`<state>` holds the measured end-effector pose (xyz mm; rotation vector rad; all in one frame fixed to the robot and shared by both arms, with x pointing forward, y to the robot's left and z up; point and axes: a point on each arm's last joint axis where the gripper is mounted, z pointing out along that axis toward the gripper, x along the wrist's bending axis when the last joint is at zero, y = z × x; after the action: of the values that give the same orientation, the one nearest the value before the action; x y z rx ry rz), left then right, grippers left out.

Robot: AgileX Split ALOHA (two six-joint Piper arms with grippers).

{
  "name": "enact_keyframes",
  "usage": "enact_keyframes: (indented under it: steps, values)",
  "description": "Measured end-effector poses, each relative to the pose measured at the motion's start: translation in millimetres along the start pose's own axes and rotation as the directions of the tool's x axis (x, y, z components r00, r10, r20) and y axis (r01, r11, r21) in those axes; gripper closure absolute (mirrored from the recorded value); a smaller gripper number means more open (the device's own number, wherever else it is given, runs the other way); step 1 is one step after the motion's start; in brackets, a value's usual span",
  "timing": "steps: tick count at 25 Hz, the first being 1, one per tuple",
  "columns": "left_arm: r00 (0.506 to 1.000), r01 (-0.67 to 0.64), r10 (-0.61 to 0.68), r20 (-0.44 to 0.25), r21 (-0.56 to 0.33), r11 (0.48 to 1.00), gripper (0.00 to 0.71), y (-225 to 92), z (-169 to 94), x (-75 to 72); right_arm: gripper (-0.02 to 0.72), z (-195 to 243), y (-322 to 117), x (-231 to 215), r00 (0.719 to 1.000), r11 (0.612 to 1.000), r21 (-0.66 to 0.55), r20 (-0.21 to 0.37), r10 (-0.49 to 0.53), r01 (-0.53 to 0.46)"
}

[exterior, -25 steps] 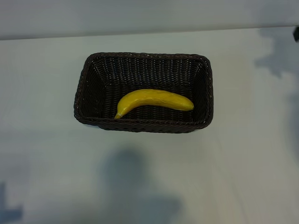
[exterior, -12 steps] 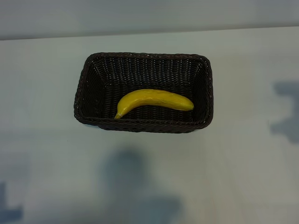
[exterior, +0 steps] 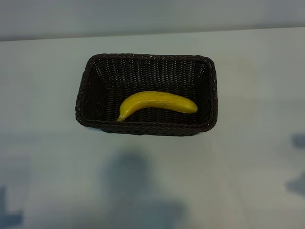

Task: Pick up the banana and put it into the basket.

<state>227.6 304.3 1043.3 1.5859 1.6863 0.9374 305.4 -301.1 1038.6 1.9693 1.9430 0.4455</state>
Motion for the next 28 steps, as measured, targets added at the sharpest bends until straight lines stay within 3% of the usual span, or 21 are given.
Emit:
enact_keyframes:
  steps: [7,21,24,28]
  values:
    - [1.0,0.0,0.0,0.0,0.0,1.0,0.139,0.0,0.0,0.0,0.158,-9.0,-15.7,0.2,1.0,0.976,-0.216,0.001,0.013,-0.012]
    - [1.0,0.0,0.0,0.0,0.0,1.0,0.139,0.0,0.0,0.0,0.158,-12.1,-19.5,-0.8,1.0,0.96,-0.278,0.011,0.028,-0.023]
    - [1.0,0.0,0.0,0.0,0.0,1.0,0.139,0.0,0.0,0.0,0.158,-19.9,-28.3,-1.3,0.998,0.935,-0.353,0.023,0.051,-0.039]
    - [1.0,0.0,0.0,0.0,0.0,1.0,0.139,0.0,0.0,0.0,0.158,-34.6,-50.3,-0.1,0.998,0.859,-0.511,0.026,0.058,-0.037]
